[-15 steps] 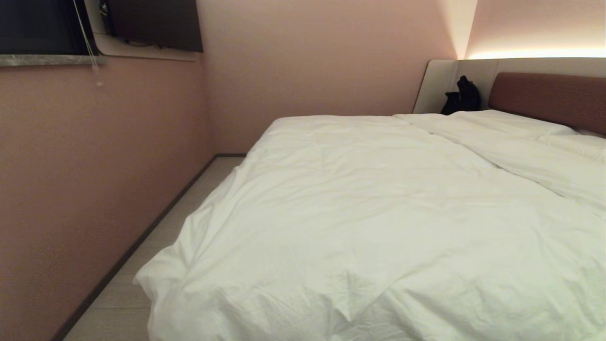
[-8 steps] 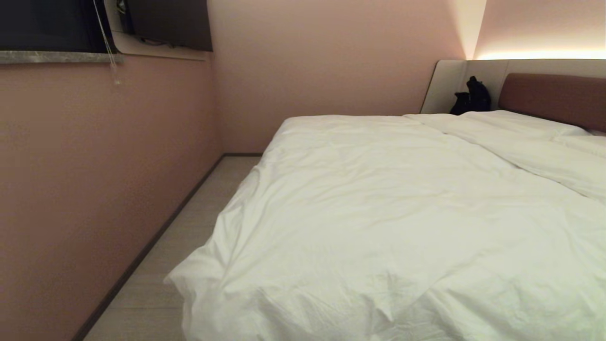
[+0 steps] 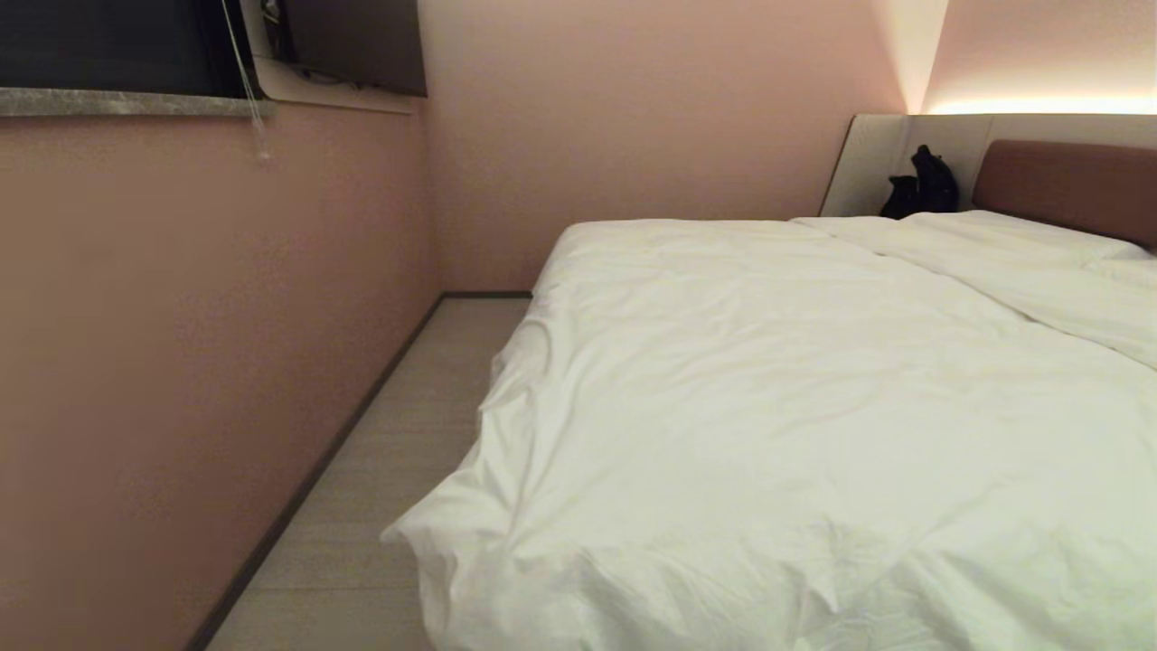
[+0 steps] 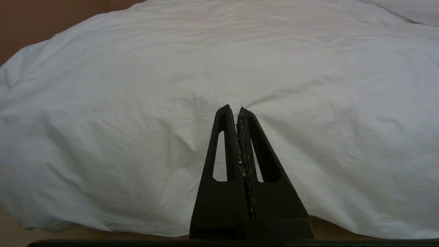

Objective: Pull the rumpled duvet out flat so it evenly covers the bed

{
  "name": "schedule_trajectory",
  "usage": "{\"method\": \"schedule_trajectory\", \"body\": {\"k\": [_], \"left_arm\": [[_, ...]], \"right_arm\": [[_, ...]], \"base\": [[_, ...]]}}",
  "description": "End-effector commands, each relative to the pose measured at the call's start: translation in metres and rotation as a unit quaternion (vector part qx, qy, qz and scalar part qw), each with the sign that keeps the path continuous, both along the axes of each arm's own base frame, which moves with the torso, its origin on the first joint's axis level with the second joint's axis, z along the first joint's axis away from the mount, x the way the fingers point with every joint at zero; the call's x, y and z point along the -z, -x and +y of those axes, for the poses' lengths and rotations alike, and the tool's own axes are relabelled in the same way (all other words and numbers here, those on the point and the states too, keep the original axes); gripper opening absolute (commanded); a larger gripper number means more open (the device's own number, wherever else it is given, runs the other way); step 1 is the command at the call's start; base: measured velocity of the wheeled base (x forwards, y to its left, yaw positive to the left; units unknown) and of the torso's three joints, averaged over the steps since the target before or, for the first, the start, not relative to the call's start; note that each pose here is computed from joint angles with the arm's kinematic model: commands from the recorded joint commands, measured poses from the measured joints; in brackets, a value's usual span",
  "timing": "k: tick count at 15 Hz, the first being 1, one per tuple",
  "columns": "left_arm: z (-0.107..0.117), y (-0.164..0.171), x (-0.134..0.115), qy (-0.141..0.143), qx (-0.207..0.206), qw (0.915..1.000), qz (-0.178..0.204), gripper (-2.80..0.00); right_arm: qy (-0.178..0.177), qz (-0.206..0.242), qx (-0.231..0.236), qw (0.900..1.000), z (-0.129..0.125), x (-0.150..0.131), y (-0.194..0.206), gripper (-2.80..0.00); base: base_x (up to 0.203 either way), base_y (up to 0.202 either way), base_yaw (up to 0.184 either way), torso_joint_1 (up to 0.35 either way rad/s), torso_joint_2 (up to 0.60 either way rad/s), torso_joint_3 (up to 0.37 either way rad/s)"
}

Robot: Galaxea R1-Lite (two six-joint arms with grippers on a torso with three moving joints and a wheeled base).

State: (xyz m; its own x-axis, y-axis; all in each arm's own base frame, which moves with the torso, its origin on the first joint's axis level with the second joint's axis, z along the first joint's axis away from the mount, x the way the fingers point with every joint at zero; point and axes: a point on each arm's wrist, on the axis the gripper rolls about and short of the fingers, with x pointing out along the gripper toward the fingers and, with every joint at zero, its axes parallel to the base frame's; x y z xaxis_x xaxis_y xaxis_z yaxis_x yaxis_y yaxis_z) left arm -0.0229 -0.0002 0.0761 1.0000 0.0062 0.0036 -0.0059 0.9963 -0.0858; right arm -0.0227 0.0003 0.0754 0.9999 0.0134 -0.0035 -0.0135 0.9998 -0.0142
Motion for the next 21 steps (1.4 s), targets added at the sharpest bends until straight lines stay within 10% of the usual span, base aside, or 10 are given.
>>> {"method": "schedule_trajectory", "body": {"k": [1,21], "left_arm": [[0.0,0.0,0.0,0.0,0.0,1.0,0.0,-2.8],[0.0,0.0,-0.0001,0.001,-0.001,1.0,0.0,-2.8]], "right_arm": [[0.001,0.0,0.0,1.0,0.0,0.0,0.0,-2.8],[0.0,0.0,-0.001,1.0,0.0,0.0,0.0,-2.8]], "base": [[0.0,0.198,-0.004,0.006,0.01,0.003],[0.0,0.137,0.0,0.002,0.0,0.001]]}}
